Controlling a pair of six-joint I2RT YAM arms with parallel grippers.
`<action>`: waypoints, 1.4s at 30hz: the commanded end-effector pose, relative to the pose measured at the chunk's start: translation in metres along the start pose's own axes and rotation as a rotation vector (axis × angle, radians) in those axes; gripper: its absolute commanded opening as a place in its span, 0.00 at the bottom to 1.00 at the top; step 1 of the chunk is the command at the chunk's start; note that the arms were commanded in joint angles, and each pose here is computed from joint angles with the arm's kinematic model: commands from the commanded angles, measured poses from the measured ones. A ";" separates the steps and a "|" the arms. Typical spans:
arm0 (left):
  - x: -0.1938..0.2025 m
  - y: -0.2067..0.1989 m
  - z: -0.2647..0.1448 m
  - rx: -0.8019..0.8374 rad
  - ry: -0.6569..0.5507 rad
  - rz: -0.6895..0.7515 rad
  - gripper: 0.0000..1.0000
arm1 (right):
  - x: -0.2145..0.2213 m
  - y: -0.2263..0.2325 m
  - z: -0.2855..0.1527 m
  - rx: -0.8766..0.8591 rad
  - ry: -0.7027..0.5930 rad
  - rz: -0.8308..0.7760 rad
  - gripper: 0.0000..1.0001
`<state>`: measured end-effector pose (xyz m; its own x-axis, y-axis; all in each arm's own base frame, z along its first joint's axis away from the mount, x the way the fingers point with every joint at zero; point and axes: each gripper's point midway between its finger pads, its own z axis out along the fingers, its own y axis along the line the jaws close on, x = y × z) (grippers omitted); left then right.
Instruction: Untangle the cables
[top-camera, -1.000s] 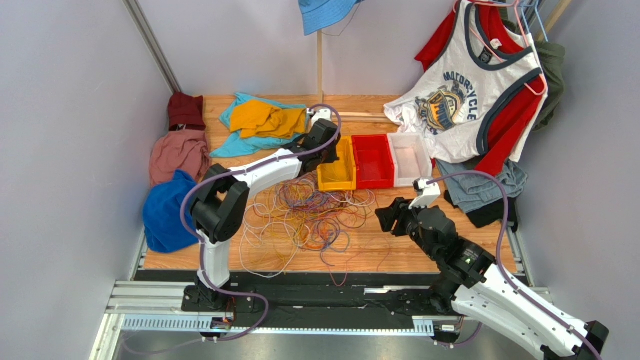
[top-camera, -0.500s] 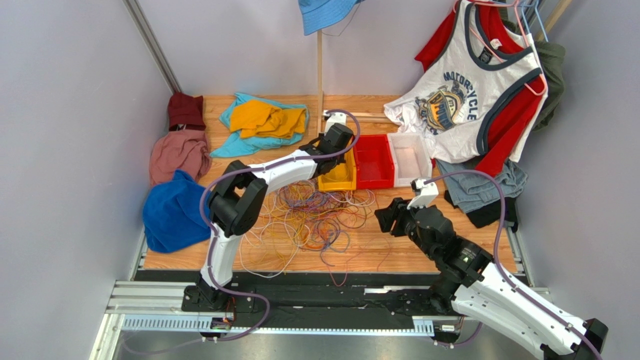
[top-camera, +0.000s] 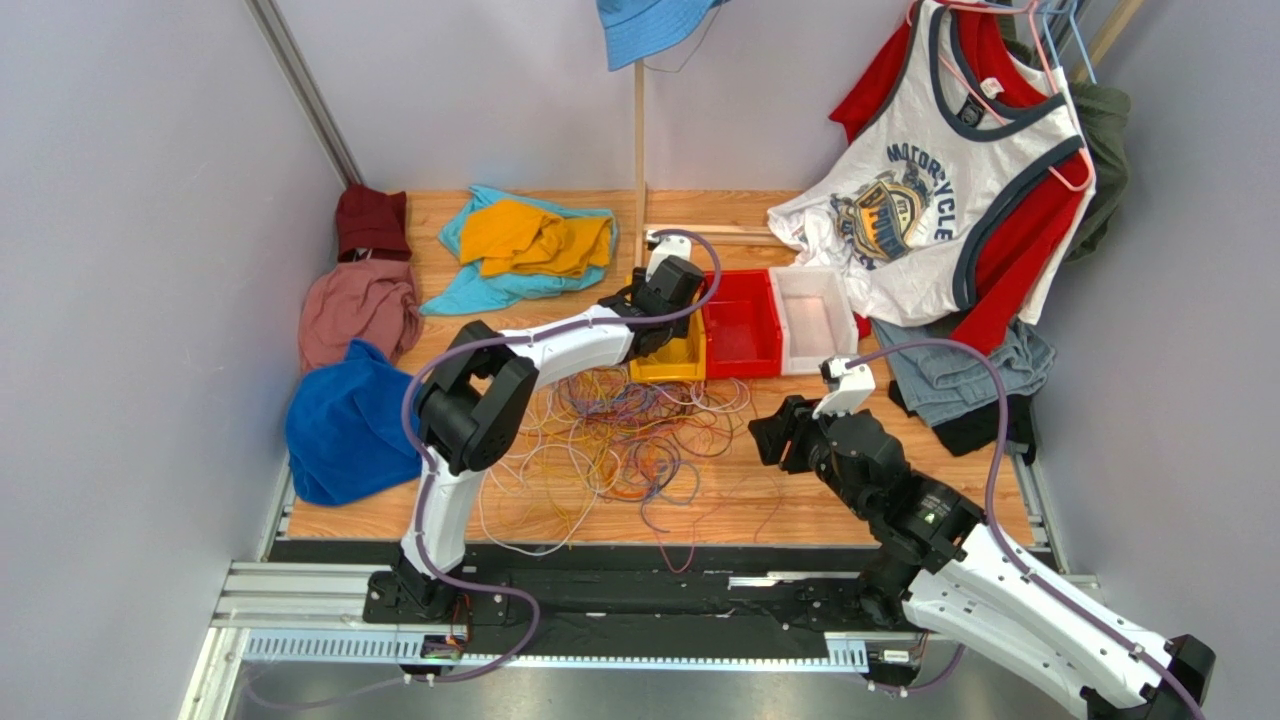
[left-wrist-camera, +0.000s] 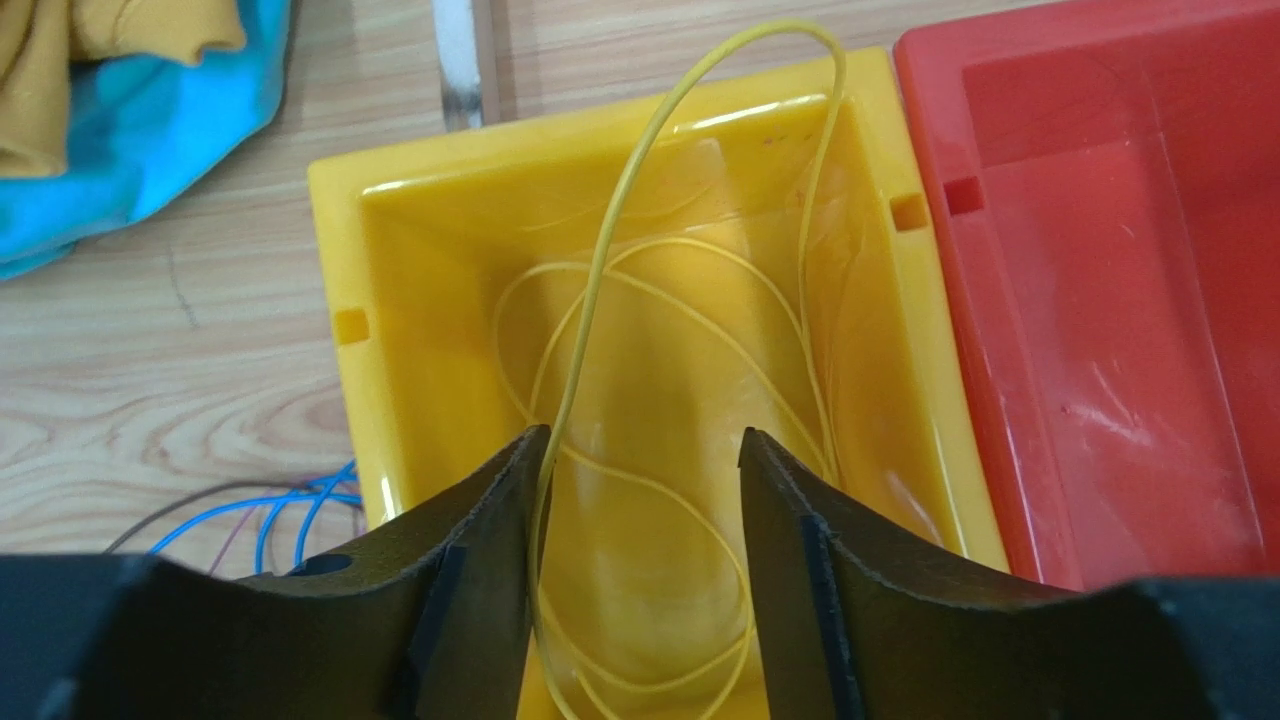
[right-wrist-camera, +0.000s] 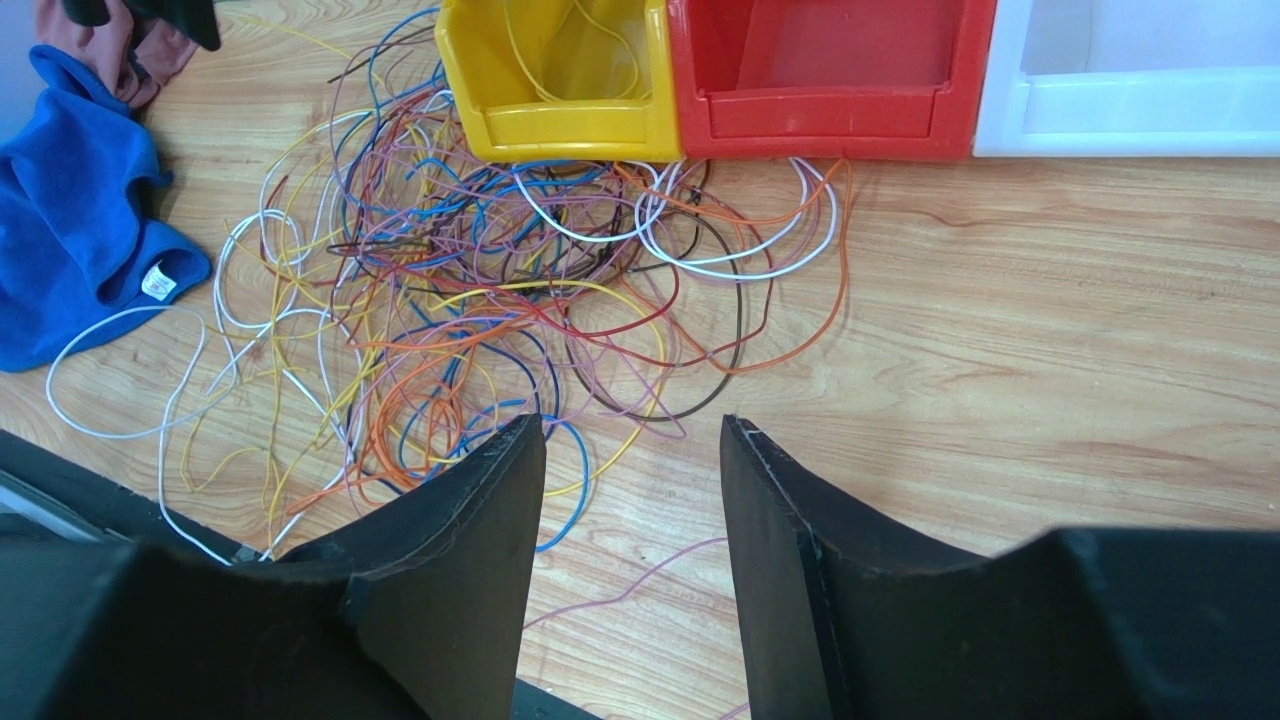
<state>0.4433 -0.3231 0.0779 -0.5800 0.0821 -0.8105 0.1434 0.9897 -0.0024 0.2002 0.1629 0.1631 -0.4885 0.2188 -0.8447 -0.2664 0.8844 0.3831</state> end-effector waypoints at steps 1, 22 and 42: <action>-0.034 0.011 -0.033 -0.014 -0.071 -0.024 0.60 | -0.008 0.005 -0.002 -0.020 -0.033 0.009 0.50; -0.090 0.048 -0.161 0.086 -0.236 -0.240 0.64 | 0.001 0.012 0.003 -0.055 -0.002 0.019 0.51; 0.083 0.062 -0.266 0.513 -0.042 -0.402 0.99 | 0.009 0.036 0.008 -0.140 0.049 0.089 0.55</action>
<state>0.2028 -0.2077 0.1499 -0.6146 -0.2771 -0.7385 0.2522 0.8181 -0.5169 0.1851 0.2012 0.1108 -0.6494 0.1332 -0.7487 -0.3281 0.8391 0.4338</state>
